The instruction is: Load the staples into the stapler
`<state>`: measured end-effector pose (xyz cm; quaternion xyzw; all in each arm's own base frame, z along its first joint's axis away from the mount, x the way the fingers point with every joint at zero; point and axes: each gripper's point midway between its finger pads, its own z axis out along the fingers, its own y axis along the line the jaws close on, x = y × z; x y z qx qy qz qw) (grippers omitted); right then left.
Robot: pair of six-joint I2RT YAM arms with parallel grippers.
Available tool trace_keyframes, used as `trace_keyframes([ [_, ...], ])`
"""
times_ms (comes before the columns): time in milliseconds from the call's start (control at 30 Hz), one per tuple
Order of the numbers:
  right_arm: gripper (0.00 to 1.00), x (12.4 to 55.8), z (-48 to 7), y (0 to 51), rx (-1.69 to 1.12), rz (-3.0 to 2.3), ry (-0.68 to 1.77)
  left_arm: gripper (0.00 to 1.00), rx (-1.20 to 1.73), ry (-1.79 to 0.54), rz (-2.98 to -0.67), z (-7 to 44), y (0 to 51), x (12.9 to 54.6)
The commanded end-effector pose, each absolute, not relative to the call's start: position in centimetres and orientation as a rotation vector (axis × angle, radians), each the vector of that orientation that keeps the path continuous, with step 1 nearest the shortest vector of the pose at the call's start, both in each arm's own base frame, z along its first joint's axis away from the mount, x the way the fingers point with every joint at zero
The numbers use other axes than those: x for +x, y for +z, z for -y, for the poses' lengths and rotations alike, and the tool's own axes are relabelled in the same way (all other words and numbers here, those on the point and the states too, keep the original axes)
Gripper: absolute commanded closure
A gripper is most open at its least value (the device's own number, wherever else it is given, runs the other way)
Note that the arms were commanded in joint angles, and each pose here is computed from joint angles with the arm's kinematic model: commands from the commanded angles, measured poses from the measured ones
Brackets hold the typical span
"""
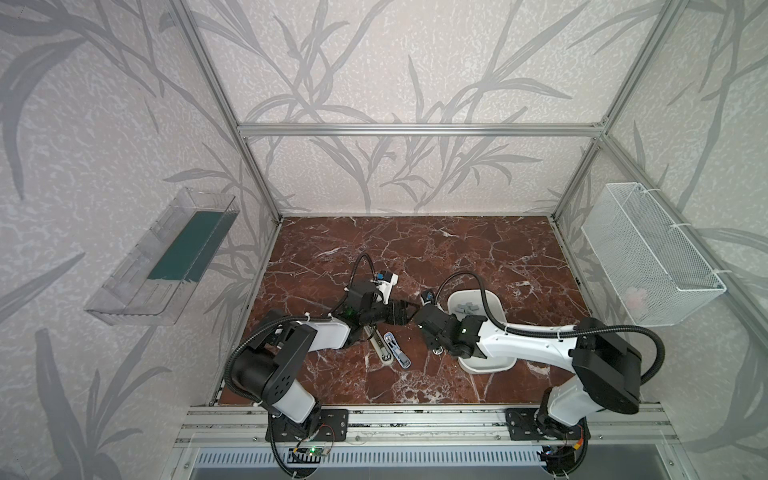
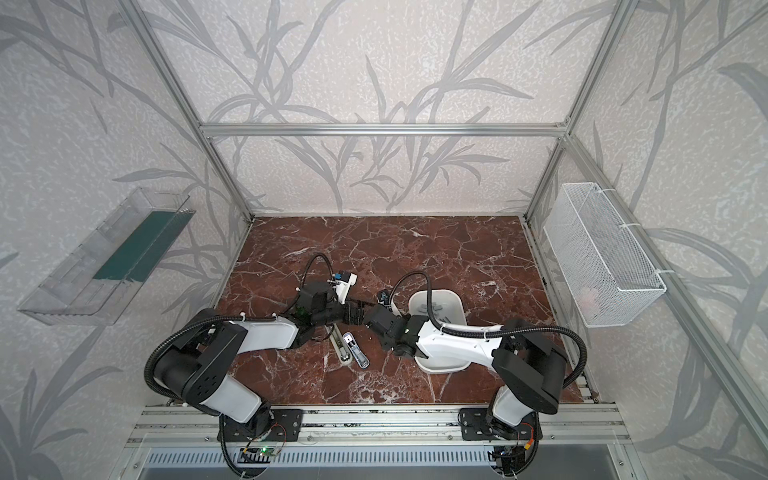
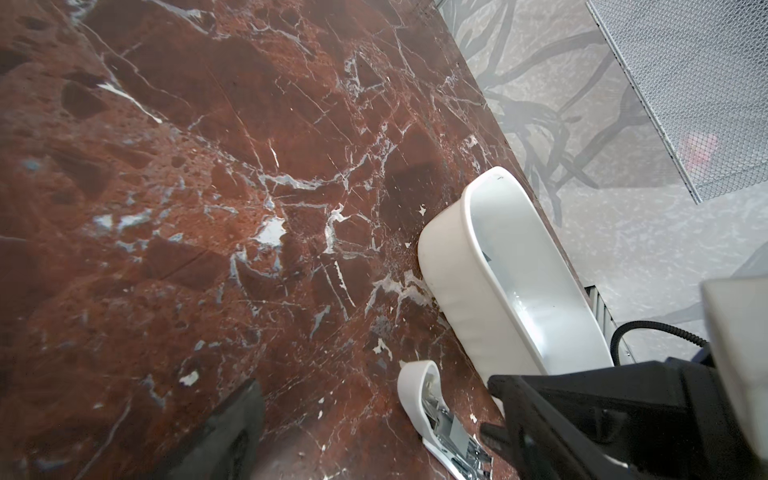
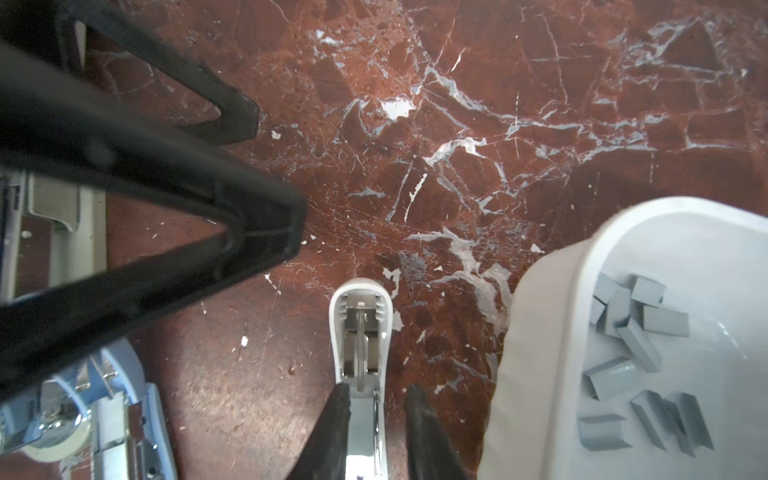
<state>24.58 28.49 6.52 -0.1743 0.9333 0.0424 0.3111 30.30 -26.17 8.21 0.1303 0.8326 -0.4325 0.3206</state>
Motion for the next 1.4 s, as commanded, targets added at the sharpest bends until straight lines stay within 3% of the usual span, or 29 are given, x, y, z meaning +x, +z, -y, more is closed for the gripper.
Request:
trace_keyframes([
  [0, 0.74, 24.8, -28.3, 5.8, -0.474, -2.487, 0.058, 0.1, 0.387, -1.204, -2.106, 27.6, 10.3, 30.8],
  [833, 0.81, 22.4, -26.5, 4.0, -0.455, -2.573, 0.034, 0.1, 0.435, -1.133, -2.156, 27.6, 8.9, 30.0],
  [1367, 0.78, 23.4, -26.2, 7.7, -0.4, -2.434, 0.099, 0.14, 0.53, -1.127, -2.253, 29.9, 5.7, 27.6],
])
